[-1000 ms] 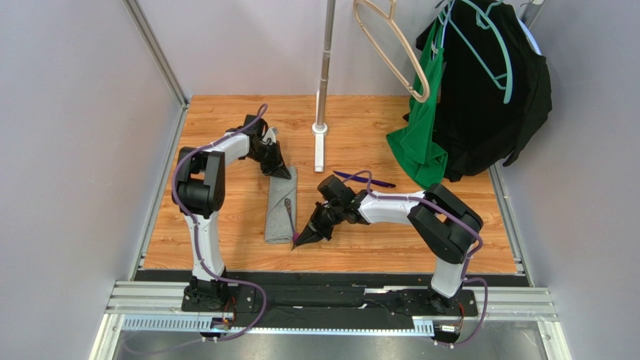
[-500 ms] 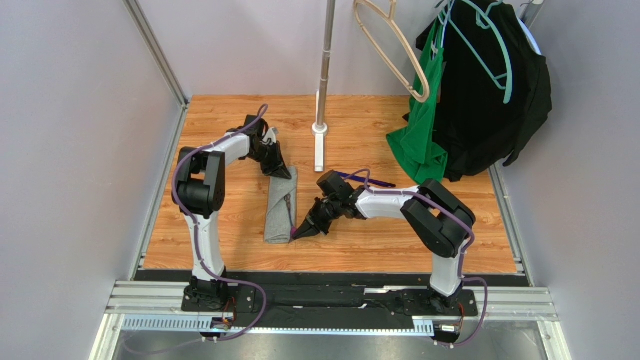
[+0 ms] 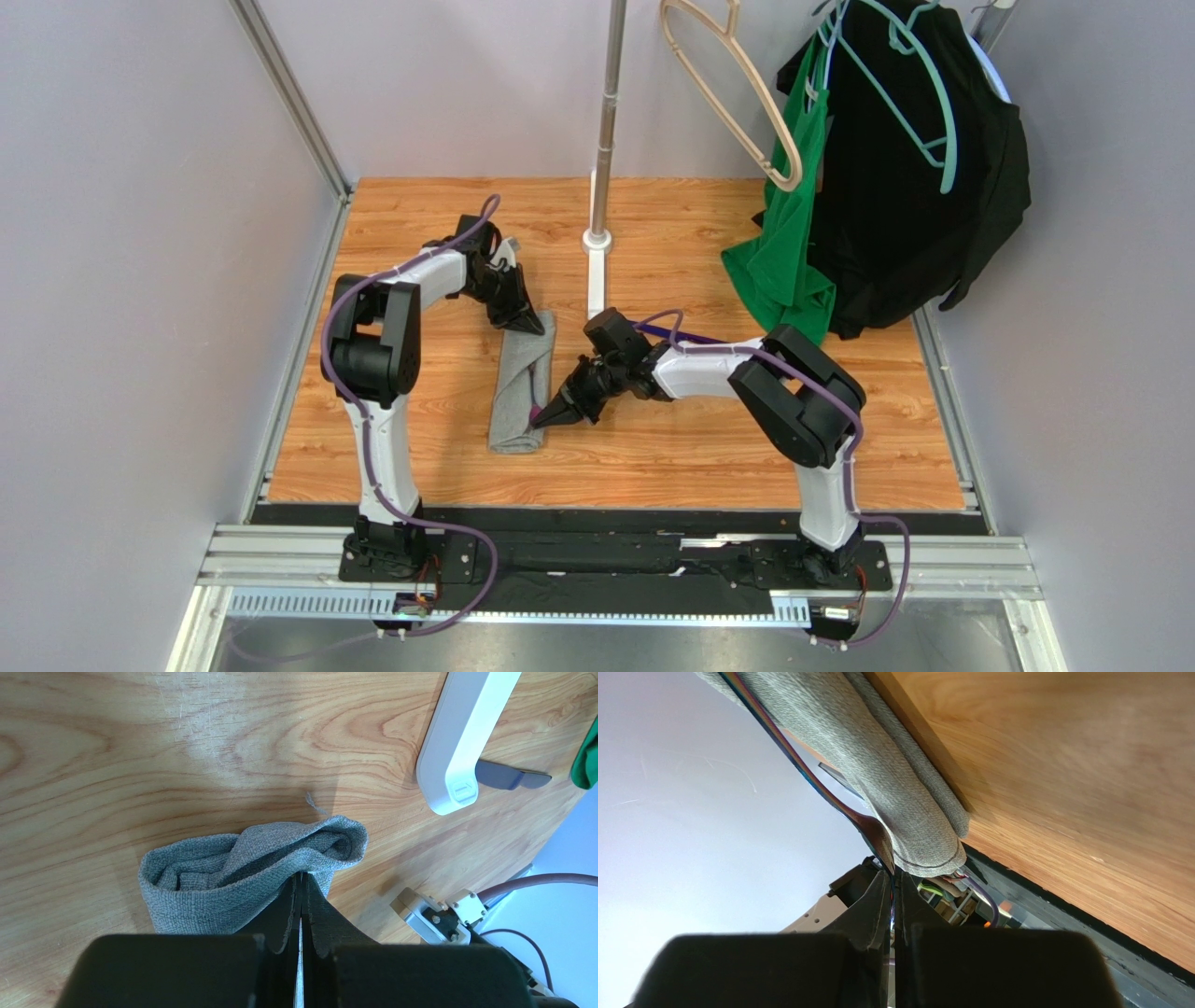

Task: Fold the napkin into a case and place the utensils inside
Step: Insert the fork into the folded napkin.

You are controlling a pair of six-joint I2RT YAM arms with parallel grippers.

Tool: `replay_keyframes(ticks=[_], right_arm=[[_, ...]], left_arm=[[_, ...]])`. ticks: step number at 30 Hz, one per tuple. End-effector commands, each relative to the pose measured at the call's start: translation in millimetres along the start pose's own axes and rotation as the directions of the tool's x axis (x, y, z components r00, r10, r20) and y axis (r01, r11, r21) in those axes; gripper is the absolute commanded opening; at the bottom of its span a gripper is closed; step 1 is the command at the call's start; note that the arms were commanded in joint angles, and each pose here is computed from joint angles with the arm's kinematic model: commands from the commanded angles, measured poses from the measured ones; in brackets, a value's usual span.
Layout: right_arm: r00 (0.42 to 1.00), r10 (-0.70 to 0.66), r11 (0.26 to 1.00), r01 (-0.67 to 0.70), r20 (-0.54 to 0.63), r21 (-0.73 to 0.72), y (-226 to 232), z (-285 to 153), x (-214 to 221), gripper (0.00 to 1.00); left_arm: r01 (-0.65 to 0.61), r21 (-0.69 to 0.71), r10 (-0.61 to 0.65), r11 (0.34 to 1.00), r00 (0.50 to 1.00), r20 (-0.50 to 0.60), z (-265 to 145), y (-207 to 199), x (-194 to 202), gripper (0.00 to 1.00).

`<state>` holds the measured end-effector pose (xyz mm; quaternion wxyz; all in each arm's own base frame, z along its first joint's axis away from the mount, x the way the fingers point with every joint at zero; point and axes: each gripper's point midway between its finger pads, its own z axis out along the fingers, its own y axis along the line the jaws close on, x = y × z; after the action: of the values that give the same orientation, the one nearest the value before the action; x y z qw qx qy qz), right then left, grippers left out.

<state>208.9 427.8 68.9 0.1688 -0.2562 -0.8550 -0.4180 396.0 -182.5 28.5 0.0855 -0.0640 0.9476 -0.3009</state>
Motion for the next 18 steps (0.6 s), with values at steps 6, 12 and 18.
replay_keyframes(ticks=[6,12,18], right_arm=[[0.995,-0.008,0.994,0.019,0.101,-0.111,29.6,5.0,-23.5,0.0],[0.995,0.024,0.992,-0.011,0.1,-0.127,23.5,6.0,-26.5,0.0],[0.994,0.04,0.99,-0.026,0.097,-0.137,16.2,8.0,-29.7,0.0]], left_arm=[[-0.015,-0.003,0.015,1.0,1.0,0.005,-5.8,-7.4,5.2,0.0],[-0.044,0.024,0.043,0.999,0.998,0.054,-23.6,-22.3,-1.4,0.11],[-0.053,-0.013,0.054,0.999,0.982,0.18,-79.5,-32.4,-5.9,0.4]])
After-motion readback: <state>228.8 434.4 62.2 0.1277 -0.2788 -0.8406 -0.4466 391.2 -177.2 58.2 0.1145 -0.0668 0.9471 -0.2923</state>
